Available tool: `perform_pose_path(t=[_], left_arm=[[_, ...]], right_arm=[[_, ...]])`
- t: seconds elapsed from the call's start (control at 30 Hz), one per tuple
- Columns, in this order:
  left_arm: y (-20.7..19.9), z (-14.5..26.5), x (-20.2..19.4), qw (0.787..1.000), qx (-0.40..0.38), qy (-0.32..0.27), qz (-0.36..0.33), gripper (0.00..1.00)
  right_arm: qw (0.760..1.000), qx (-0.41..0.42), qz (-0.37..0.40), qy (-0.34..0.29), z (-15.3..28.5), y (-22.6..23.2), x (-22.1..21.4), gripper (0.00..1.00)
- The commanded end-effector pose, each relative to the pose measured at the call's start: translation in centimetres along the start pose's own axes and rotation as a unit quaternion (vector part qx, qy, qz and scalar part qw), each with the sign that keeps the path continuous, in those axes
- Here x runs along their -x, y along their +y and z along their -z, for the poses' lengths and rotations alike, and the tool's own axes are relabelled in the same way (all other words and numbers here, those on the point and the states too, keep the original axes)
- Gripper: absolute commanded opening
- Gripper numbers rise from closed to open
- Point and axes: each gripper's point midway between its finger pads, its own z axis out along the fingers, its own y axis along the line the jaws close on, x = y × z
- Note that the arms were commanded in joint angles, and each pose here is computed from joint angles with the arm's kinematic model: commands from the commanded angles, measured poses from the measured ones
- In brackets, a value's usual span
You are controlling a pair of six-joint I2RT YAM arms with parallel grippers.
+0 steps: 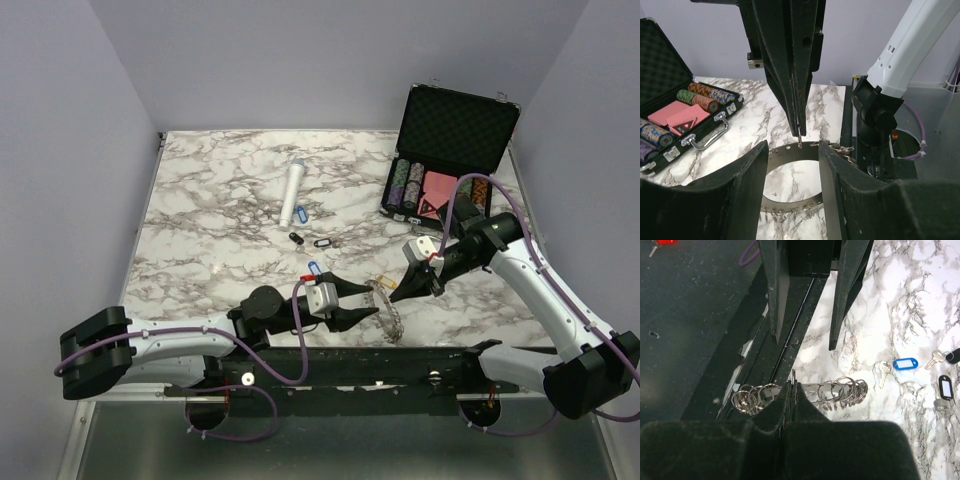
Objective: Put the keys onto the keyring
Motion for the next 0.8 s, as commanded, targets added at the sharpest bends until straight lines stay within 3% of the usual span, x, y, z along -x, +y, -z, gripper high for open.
perform_pose_path(t=[0.0, 0.57, 0.77], left_arm=[[0.1, -1.1, 1.8, 0.999, 0.004, -0.028, -0.018, 0.48], [-0.1, -2.3, -0.2, 1.0, 0.01, 0.005, -0.028, 0.31], [0.4, -2.5, -0.8, 0.999, 0.023, 0.016, -0.034, 0.31]], right_arm=[[0.999, 0.01, -0.014, -0.029, 0.1, 0.8, 1.8, 0.0], [0.999, 0.005, -0.019, -0.034, 0.2, 0.7, 2.0, 0.0], [0.999, 0.004, -0.022, -0.036, 0.2, 0.7, 2.0, 0.0]])
